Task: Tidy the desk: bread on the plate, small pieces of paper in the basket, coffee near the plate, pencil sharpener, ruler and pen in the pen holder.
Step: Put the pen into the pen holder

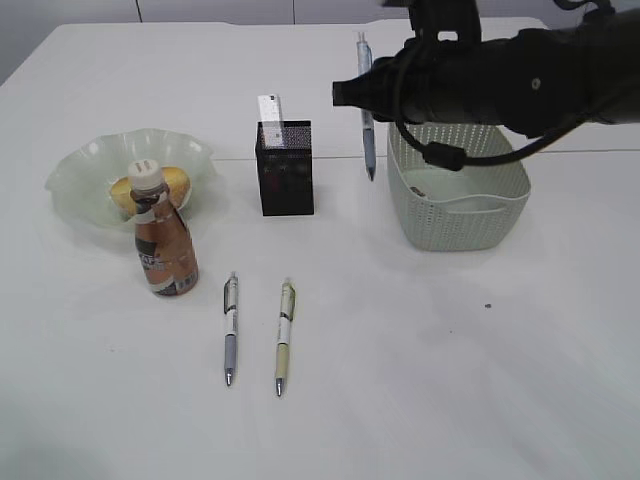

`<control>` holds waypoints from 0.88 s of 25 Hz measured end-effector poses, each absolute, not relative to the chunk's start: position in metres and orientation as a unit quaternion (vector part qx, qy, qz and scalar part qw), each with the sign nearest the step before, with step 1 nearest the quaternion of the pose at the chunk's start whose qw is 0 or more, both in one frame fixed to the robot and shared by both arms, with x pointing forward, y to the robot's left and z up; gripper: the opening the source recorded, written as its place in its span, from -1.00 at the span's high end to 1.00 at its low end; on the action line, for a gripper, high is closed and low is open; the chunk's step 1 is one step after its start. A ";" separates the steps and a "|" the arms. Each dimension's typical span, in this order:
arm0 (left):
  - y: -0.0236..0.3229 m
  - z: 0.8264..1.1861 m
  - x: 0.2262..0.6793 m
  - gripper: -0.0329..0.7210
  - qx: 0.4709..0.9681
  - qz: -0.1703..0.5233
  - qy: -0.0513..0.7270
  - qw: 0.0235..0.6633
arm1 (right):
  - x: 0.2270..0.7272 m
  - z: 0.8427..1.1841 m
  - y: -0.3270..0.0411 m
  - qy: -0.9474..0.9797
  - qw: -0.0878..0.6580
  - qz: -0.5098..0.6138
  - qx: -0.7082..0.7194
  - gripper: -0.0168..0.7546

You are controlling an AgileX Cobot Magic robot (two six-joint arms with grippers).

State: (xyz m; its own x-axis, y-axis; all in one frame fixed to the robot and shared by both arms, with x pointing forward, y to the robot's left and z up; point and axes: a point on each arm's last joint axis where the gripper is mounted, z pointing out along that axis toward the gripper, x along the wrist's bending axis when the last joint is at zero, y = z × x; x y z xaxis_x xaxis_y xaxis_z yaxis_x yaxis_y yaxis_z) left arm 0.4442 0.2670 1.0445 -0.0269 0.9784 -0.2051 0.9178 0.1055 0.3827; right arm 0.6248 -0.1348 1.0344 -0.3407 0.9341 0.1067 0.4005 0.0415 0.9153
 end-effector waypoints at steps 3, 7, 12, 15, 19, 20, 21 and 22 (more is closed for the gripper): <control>0.267 1.044 0.444 0.24 0.665 0.072 0.713 0.211 | 0.643 1.042 -0.136 0.630 0.283 0.506 0.517 0.77; 0.267 1.044 0.444 0.24 0.665 0.071 0.713 0.211 | 0.669 1.044 -0.130 0.591 0.282 0.540 0.529 0.77; 0.267 1.045 0.444 0.24 0.664 0.070 0.714 0.212 | 0.695 1.034 -0.120 0.561 0.262 0.563 0.547 0.77; 0.267 1.045 0.444 0.24 0.664 0.070 0.714 0.212 | 0.705 1.024 -0.115 0.544 0.254 0.583 0.547 0.77; 0.267 1.045 0.444 0.24 0.664 0.070 0.714 0.212 | 0.712 1.011 -0.109 0.530 0.246 0.616 0.529 0.77; 0.267 1.045 0.444 0.24 0.664 0.070 0.714 0.212 | 0.714 1.006 -0.108 0.532 0.245 0.619 0.524 0.77; 0.267 1.045 0.444 0.24 0.664 0.070 0.714 0.212 | 0.715 1.003 -0.107 0.532 0.245 0.623 0.519 0.77; 0.267 1.045 0.444 0.24 0.664 0.070 0.714 0.212 | 0.716 1.001 -0.106 0.531 0.245 0.626 0.516 0.77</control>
State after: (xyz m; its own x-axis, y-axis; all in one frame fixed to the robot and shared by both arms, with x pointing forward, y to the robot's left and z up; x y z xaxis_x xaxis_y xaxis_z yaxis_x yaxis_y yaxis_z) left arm 0.4442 0.2667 1.0445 -0.0284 0.9773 -0.2101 0.9179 0.1088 0.3817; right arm 0.7164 -0.1056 1.0007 -0.3471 0.8544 0.3867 0.2418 -0.3169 0.9171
